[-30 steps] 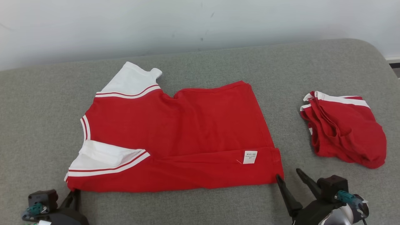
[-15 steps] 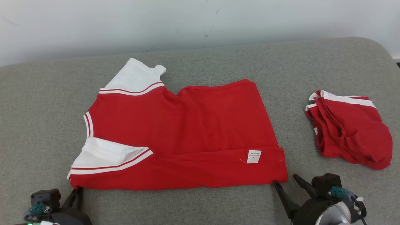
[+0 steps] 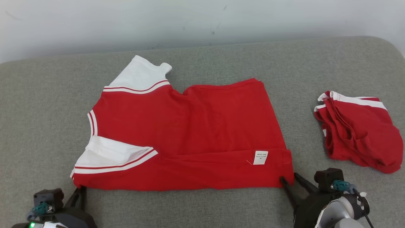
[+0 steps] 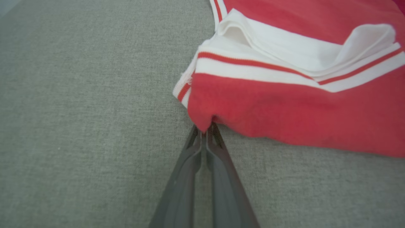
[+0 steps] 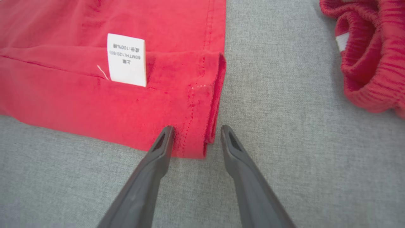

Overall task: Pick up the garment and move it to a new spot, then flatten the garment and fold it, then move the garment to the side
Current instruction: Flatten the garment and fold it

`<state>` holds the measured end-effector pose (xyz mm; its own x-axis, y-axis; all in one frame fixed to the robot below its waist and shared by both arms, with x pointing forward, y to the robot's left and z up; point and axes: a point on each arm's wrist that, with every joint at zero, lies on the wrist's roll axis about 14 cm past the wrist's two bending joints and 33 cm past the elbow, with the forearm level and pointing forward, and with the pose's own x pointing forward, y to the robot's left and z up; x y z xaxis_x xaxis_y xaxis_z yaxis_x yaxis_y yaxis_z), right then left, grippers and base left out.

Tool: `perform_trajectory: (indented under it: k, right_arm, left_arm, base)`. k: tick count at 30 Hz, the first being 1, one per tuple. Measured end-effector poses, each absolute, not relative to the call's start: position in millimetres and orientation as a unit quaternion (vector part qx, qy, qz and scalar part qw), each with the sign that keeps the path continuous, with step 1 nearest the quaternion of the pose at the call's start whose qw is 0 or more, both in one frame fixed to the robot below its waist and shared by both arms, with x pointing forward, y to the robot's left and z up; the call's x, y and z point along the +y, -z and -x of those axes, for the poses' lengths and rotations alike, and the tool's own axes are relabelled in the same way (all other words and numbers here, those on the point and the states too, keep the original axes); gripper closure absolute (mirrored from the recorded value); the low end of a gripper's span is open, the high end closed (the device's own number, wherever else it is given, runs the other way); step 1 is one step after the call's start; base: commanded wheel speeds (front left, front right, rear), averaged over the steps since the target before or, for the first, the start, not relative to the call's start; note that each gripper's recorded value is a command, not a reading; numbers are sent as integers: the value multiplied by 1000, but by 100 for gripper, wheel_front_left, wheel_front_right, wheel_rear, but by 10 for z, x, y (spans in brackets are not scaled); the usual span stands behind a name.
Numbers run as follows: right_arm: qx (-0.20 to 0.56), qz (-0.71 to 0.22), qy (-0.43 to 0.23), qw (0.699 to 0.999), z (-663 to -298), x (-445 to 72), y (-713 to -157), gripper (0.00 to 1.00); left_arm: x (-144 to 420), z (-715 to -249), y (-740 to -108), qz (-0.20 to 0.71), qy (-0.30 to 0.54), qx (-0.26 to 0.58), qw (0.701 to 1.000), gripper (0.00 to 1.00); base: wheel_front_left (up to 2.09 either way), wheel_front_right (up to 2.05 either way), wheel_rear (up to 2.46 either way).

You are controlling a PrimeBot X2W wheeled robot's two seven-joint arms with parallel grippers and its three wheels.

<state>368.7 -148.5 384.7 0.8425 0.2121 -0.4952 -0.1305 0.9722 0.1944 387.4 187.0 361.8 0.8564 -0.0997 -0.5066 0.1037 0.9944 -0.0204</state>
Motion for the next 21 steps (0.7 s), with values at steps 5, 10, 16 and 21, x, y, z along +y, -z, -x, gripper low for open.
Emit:
perform_trajectory:
  k: [5, 10, 16, 21]
  right_arm:
    - [270, -75, -91, 956, -3716, -1472, -3820, 100]
    - [277, -76, -94, 953, -3725, -1455, -3778, 100]
    - [277, -79, -99, 953, -3700, -1445, -3806, 100]
    - [284, -84, -103, 950, -3532, -1467, -3798, 100]
  left_arm:
    - [1874, -3868, -3612, -3, 51, 263, 963, 100]
    - [1882, -3875, -3628, -4, 50, 261, 964, 100]
    - [1910, -3811, -3661, -1, 45, 256, 966, 100]
    - [1932, -3597, -3629, 3, 45, 260, 964, 100]
  base:
    - [0, 0, 0]
    - [0, 0, 0]
    - [0, 0, 0]
    - [0, 0, 0]
